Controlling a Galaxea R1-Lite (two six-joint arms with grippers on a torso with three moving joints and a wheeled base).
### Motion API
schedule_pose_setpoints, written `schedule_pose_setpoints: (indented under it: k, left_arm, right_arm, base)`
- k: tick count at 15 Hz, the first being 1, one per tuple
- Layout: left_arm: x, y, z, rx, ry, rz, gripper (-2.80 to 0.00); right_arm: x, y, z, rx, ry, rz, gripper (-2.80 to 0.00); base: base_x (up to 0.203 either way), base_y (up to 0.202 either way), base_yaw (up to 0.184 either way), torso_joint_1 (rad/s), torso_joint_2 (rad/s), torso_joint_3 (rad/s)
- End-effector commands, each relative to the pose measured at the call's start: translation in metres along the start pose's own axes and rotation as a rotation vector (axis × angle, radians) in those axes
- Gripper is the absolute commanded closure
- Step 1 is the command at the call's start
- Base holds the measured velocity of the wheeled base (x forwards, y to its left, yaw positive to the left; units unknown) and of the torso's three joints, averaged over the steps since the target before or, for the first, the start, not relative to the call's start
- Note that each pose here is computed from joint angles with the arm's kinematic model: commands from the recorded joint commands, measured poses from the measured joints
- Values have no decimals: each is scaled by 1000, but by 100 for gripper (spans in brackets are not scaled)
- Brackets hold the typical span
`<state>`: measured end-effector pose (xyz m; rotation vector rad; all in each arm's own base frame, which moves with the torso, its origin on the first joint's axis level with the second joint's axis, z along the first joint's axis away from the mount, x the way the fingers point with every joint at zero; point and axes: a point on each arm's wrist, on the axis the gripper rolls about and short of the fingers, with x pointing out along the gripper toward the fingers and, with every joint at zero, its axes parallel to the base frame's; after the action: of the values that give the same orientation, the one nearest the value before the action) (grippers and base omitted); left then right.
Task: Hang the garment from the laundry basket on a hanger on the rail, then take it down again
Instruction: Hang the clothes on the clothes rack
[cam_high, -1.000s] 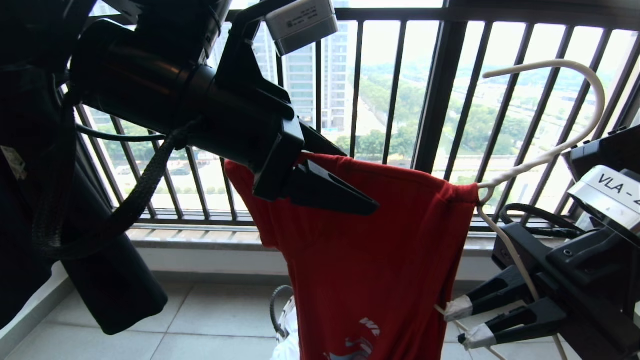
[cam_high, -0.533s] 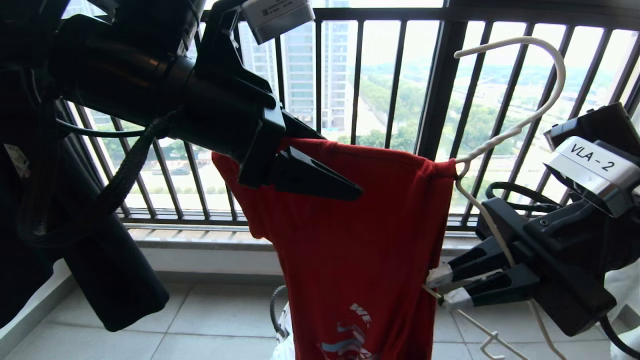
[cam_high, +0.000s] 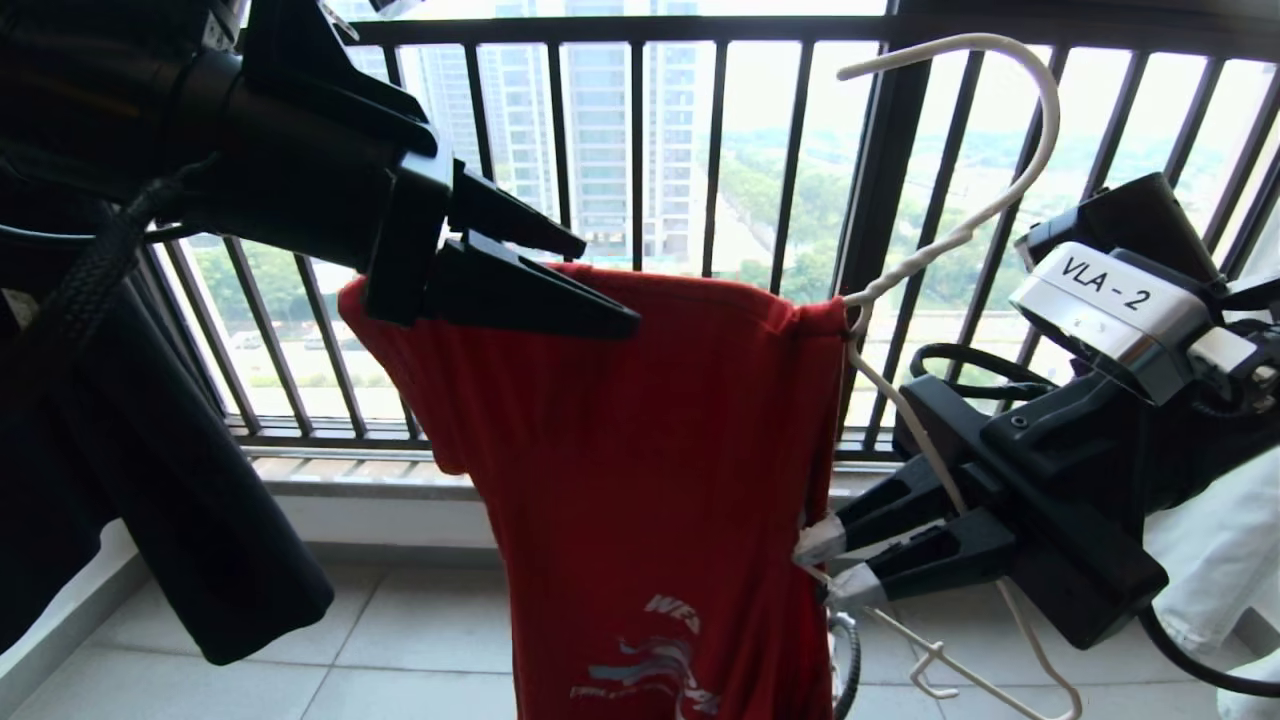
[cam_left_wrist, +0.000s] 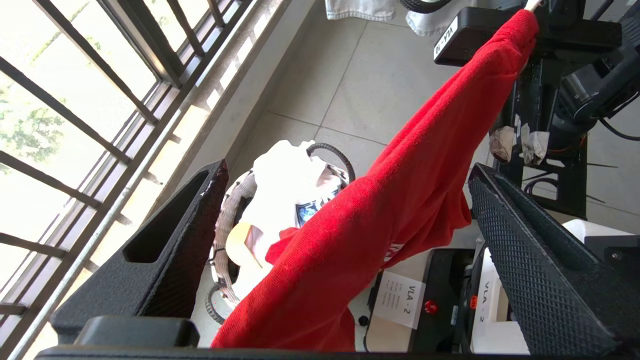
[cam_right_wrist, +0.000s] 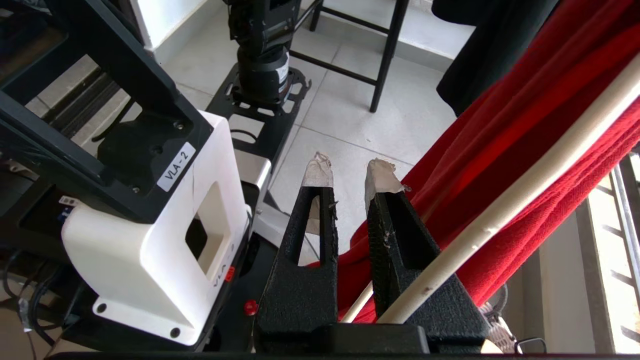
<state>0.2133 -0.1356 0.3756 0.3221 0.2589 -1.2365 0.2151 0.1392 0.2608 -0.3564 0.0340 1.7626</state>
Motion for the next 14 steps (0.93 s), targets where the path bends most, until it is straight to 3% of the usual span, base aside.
schedule_pose_setpoints:
  k: [1, 6, 11, 14]
  left_arm:
    - [-4, -1, -2, -19, 4, 4, -280]
    - [-2, 0, -2, -26, 19, 21, -280]
    - [15, -11, -4, -24, 33, -61, -280]
    - [13, -13, -3, -44, 36, -63, -280]
  right_arm:
    - [17, -2, -4, 9, 3, 57, 0]
    - [24, -3, -6, 1, 8, 77, 0]
    - [4, 3, 3, -29, -2, 17, 0]
    - [3, 8, 1, -24, 2, 18, 0]
  base:
    - [0, 0, 0, 0, 0, 0]
    - [0, 0, 0, 0, 0, 0]
    - [0, 0, 0, 0, 0, 0]
    - [0, 0, 0, 0, 0, 0]
